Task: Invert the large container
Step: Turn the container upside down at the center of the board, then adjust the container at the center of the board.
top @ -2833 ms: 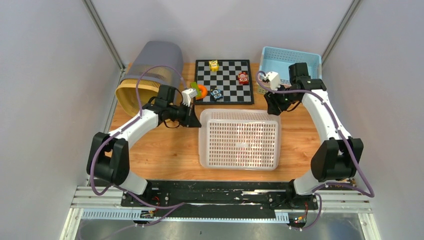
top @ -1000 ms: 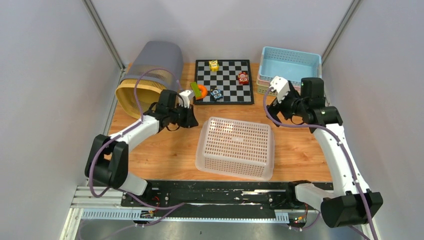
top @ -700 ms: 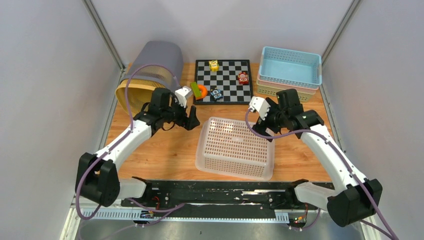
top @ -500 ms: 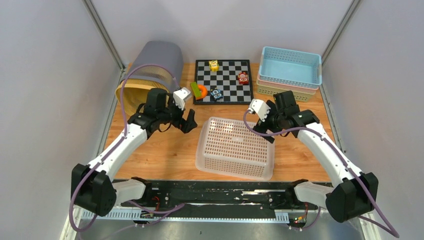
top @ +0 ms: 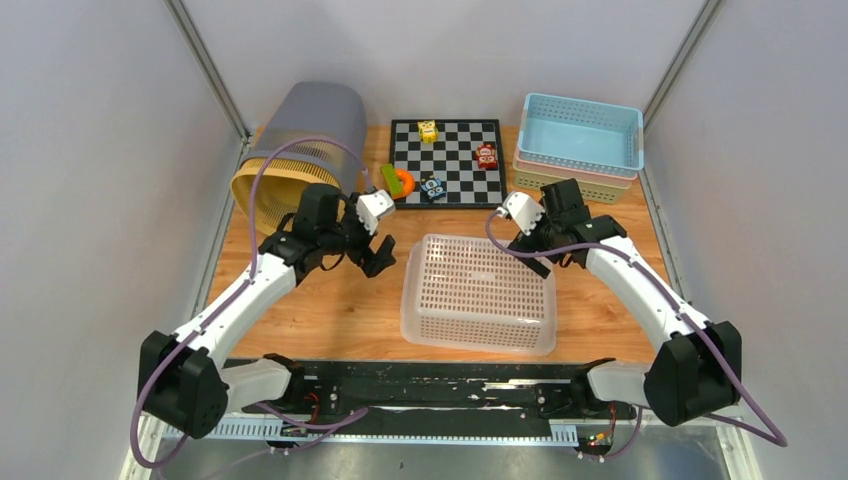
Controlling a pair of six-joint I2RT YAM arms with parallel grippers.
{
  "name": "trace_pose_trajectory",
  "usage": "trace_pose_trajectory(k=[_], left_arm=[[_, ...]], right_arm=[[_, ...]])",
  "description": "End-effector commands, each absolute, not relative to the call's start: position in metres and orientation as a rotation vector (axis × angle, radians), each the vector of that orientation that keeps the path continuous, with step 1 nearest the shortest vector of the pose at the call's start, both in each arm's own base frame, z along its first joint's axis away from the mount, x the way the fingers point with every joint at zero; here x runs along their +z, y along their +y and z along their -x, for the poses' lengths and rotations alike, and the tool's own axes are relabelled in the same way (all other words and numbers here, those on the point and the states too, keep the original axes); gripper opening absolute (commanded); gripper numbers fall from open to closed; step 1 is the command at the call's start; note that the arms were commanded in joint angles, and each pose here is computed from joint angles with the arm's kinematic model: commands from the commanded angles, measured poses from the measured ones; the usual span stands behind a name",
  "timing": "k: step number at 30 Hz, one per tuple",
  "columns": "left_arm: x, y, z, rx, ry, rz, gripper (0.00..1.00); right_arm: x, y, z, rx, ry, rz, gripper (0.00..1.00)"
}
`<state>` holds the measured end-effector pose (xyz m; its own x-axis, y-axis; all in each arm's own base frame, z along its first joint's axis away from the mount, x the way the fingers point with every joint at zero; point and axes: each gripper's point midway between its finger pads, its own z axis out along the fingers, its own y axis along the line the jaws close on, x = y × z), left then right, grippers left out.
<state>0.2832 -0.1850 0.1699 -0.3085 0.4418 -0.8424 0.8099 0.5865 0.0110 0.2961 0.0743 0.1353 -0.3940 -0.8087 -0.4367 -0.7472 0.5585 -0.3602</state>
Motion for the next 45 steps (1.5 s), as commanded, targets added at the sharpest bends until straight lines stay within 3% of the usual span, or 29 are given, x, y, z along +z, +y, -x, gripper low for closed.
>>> trace_pose_trajectory(k=[1,9,15,21,26,30,35,45], left_arm=[[0.158,-0.202,-0.286,-0.528,1.883,-1.124,1.0],[0.152,-0.252,-0.289,-0.594,1.782,-1.264,1.0],[0.194,-0.281,-0.342,-0.611,1.8,-1.072,1.0],[0.219,-0.302,-0.389,-0.64,1.865,-0.839,1.0],[0.197,-0.3,-0.428,-0.526,1.976,-0.707,1.0],[0.172,-0.3,-0.445,-0.467,2.046,-0.661,1.0],[0.152,-0.309,-0.445,-0.432,2.083,-0.694,1.0],[0.113,-0.311,-0.414,-0.342,2.131,-0.918,1.0]], right_arm=[[0.124,0.026,-0.293,-0.365,2.344,1.182,1.0],[0.134,-0.011,-0.302,-0.474,2.351,1.1,1.0],[0.17,-0.016,-0.3,-0.508,2.26,1.042,1.0],[0.188,0.033,-0.235,-0.135,2.058,1.381,1.0],[0.164,0.049,-0.163,0.059,1.877,1.737,1.0],[0.154,0.061,-0.133,0.199,1.818,1.822,1.0],[0.135,0.061,-0.133,0.2,1.825,1.839,1.0],[0.106,0.033,-0.172,-0.126,1.918,1.744,1.0]])
